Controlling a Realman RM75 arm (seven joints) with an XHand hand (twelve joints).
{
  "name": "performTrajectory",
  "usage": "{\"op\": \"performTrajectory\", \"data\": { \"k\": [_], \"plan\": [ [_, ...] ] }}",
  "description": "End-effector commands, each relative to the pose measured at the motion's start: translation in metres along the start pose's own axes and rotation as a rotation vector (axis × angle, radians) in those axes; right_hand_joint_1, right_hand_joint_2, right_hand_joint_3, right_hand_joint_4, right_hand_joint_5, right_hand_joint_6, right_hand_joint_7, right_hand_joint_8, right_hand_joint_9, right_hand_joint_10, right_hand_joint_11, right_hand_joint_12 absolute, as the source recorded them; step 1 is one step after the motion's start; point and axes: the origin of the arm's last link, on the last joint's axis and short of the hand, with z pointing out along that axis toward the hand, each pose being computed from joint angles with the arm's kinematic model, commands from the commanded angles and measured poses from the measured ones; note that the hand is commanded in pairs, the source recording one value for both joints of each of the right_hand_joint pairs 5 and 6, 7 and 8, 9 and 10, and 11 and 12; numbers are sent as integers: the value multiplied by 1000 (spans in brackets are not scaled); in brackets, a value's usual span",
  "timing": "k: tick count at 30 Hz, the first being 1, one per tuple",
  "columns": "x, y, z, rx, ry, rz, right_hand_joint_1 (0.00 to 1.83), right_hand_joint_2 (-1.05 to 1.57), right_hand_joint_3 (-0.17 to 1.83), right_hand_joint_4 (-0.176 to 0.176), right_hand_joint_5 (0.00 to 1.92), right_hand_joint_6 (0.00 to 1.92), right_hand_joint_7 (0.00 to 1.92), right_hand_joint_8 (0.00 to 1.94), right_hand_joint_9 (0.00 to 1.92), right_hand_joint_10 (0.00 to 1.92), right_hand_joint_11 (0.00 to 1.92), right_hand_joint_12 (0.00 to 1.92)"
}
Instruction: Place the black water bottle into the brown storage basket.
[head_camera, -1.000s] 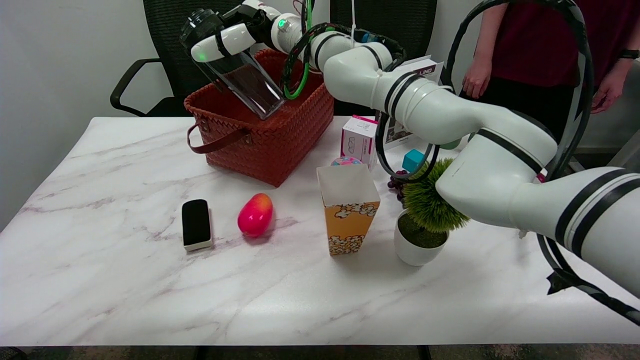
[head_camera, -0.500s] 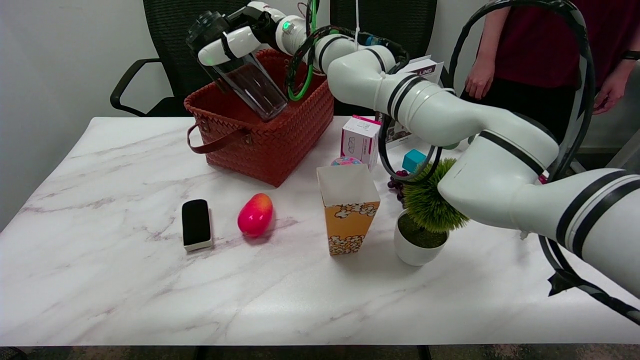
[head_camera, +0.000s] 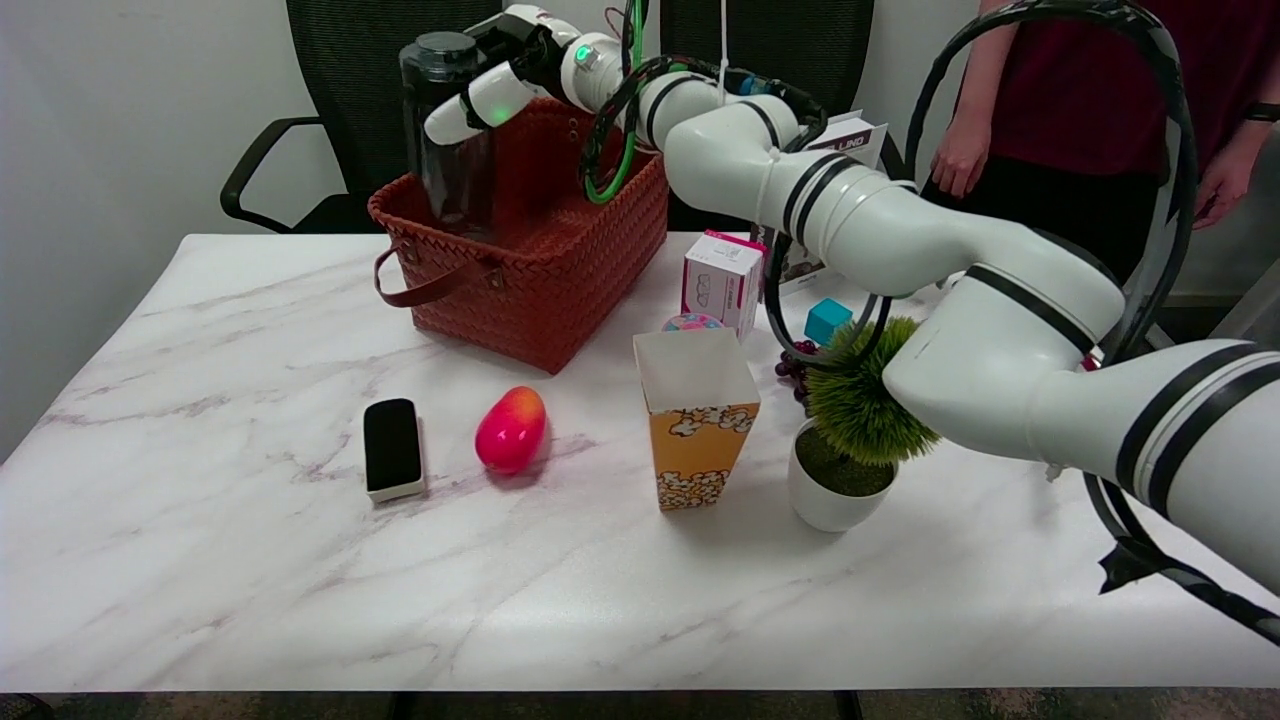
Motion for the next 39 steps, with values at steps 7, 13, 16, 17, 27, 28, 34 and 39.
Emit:
{"op": "performTrajectory", "data": {
  "k": [7,13,16,17,27,28,34,39],
  "plan": [
    [8,13,-9,15,11,17,1315,816,1271,0,748,748,563,563,238,238,36,36],
    [11,15,-11,17,15,-9,1316,716,1317,0,725,725,501,501,232,232,0,0],
    [15,14,-12,23,19,-46,1318,427,1362,0,645,645,431,431,172,172,0,0],
    [15,14,-12,24,19,-49,1315,332,1351,0,606,606,424,424,158,158,0,0],
    [17,26,-20,27,20,-49,1271,-49,1138,0,384,384,376,376,122,122,0,0],
    [17,27,-20,27,22,-50,1269,-56,1135,0,380,380,375,375,121,121,0,0],
    [24,26,-28,71,39,-68,1261,-75,1088,0,346,346,362,362,113,113,0,0],
    [43,16,-46,134,65,-100,1261,-43,1049,0,347,347,370,370,141,141,0,0]
  ]
}}
